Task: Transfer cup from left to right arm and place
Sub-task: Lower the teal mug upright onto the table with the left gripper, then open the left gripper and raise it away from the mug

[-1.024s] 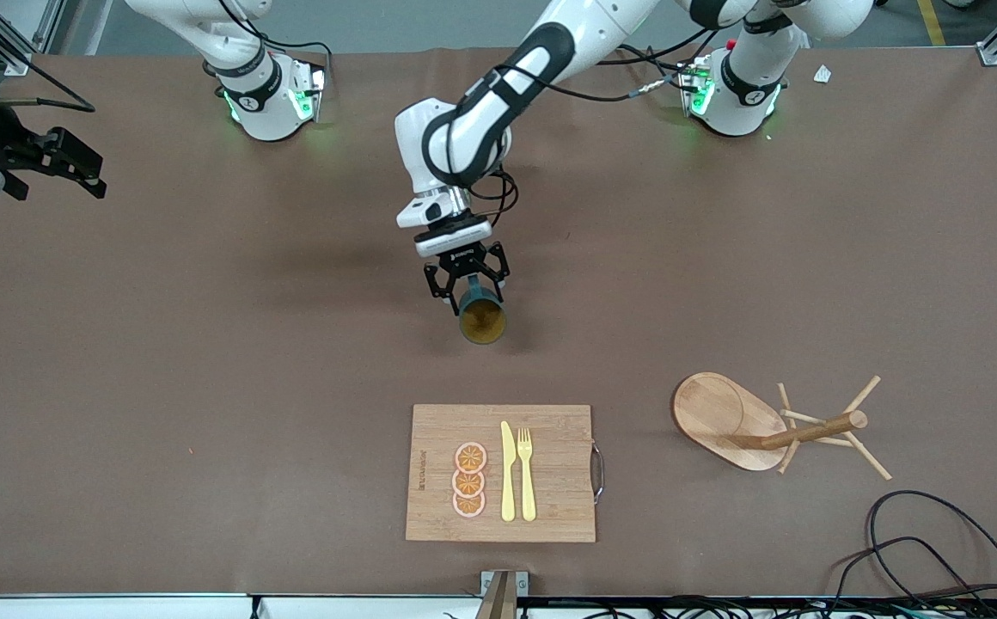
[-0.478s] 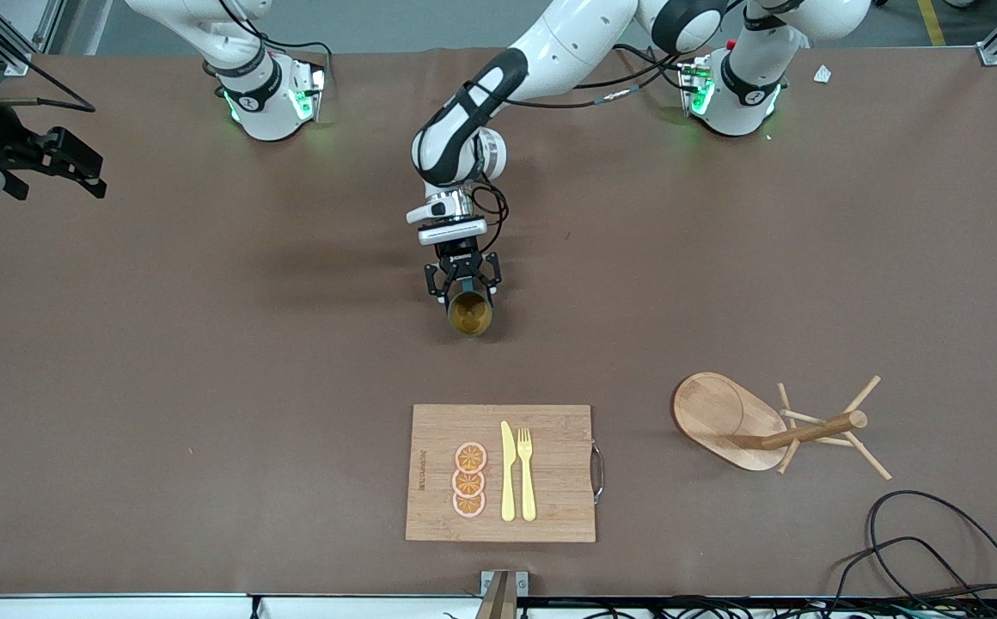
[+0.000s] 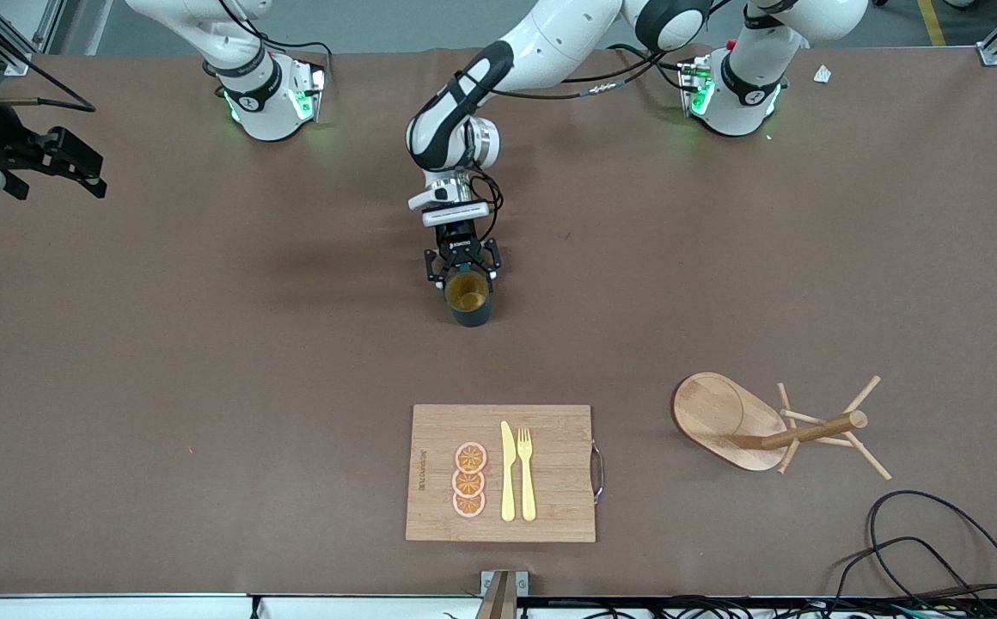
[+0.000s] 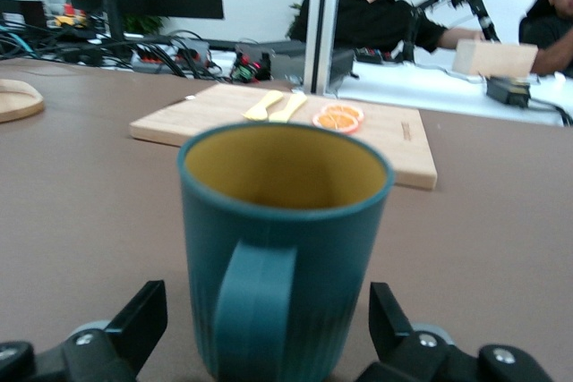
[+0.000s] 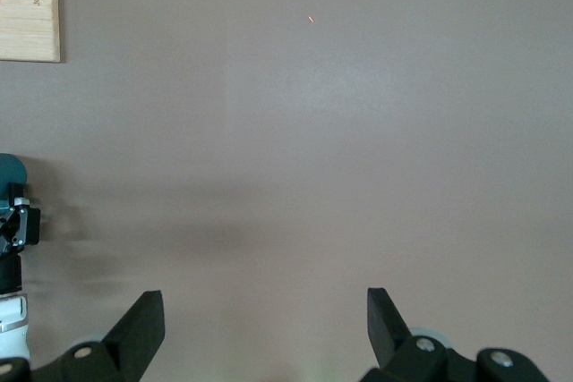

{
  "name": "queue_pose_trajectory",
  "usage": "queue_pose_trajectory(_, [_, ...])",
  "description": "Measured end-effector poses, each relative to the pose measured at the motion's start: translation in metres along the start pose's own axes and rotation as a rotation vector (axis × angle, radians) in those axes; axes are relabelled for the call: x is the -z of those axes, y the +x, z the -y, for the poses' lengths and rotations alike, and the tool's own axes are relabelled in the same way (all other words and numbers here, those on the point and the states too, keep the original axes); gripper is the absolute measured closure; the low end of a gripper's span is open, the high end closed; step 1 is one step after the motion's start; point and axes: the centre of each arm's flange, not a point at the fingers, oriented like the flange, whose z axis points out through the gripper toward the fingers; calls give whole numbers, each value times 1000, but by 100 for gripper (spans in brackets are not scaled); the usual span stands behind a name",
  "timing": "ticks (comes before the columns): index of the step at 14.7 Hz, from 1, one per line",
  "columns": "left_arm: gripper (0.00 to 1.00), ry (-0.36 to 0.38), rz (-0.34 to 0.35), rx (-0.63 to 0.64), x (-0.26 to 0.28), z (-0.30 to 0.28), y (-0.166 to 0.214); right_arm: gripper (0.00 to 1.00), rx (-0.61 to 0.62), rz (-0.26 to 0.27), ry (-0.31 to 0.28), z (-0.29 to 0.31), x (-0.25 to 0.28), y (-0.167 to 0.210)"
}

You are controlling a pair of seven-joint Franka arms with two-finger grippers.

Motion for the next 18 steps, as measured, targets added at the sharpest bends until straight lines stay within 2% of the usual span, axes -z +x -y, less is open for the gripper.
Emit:
queue_pose_trajectory(2, [0, 60, 11, 40, 15, -4, 8, 0, 0, 0, 0, 0, 0, 0])
queue_pose_trajectory(4, [0, 86, 40, 73, 29, -11, 20, 0, 0, 0, 0, 0, 0, 0])
queue_pose_trajectory(7, [0, 126, 115, 127, 53, -19, 37, 0, 8, 3, 0, 4, 0, 0])
queue_pose_trajectory(10, [0, 194, 188, 202, 72, -29, 74, 0, 13, 7, 0, 6, 0, -1])
queue_pose_trajectory(12, [0, 246, 246, 183, 90, -31, 98, 0, 16, 7, 0, 8, 0, -1])
queue_pose_trajectory(14, [0, 303, 275, 132, 102, -27, 110, 0, 20, 7, 0, 10, 0, -1])
queue_pose_trajectory(18, [0, 337, 375, 66, 122, -30, 140, 0, 23, 8, 0, 11, 0, -1])
